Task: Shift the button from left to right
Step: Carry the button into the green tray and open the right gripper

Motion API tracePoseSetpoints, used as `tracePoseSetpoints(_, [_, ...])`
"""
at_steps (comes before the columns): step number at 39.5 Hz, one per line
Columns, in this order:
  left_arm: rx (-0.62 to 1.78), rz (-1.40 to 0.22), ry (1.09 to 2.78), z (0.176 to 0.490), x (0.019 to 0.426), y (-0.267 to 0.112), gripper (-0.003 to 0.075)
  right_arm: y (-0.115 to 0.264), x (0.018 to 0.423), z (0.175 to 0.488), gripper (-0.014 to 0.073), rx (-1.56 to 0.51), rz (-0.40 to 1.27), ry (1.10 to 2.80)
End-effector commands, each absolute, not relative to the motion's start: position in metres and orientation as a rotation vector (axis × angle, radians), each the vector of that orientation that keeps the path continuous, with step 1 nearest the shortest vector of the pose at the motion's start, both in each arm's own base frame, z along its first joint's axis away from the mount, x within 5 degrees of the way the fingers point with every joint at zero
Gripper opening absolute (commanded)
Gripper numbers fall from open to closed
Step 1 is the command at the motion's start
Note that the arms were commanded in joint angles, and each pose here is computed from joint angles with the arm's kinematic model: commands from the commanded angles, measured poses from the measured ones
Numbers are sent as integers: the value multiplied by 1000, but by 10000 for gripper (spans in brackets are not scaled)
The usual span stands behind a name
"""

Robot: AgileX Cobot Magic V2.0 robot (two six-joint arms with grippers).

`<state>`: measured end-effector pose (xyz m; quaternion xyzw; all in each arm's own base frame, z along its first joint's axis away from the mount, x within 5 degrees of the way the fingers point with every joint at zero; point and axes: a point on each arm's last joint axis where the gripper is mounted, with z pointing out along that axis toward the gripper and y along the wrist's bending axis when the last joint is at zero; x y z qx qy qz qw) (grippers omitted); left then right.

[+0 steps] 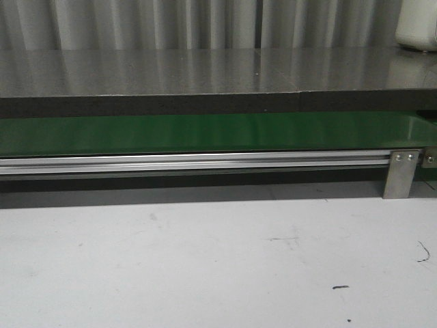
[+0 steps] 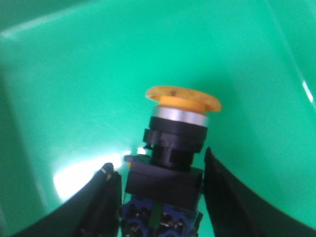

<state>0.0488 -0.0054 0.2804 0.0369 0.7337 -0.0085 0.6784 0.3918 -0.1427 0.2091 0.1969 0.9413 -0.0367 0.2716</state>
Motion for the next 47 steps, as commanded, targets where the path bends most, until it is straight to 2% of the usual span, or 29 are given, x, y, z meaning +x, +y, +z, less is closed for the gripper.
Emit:
tracePoseSetpoints(1, [59,-29,1551,296,48,-5,-21,-150,396,229,221,513,-131,2433])
tracePoseSetpoints(7, [59,-29,1551,296,48,-5,-21,-151,398,225,390,509,-136,2439])
tracePoseSetpoints(9, [59,-29,1551,296,48,-5,-21,-151,398,227,467,502,-142,2433])
tracePoseSetpoints(13, [59,-29,1551,296,48,-5,-21,-151,397,240,565,503,-143,2432])
tracePoseSetpoints(20, [59,-29,1551,296,48,-5,-21,-137,396,287,580,454,-140,2371])
tracePoseSetpoints(24, [59,-29,1551,296,48,-5,-21,-110,395,319,518,368,-121,2322])
tracePoseSetpoints(27, [59,-29,1551,296,48,-5,-21,-87,393,340,410,282,-106,2287])
tracePoseSetpoints(33, [59,-29,1551,296,48,-5,-21,-42,382,375,121,85,-86,2212])
tracePoseSetpoints(38, [59,-29,1551,296,48,-5,-21,-17,367,397,-21,7,-56,2162])
tracePoseSetpoints(40, [59,-29,1551,296,48,-5,-21,-7,358,406,-66,-33,-50,2139])
tracePoseSetpoints(44, [59,-29,1551,296,48,-5,-21,10,335,416,-67,-90,-22,2100])
tracePoseSetpoints(47, [59,-29,1551,296,48,-5,-21,21,316,411,-68,-122,11,2090])
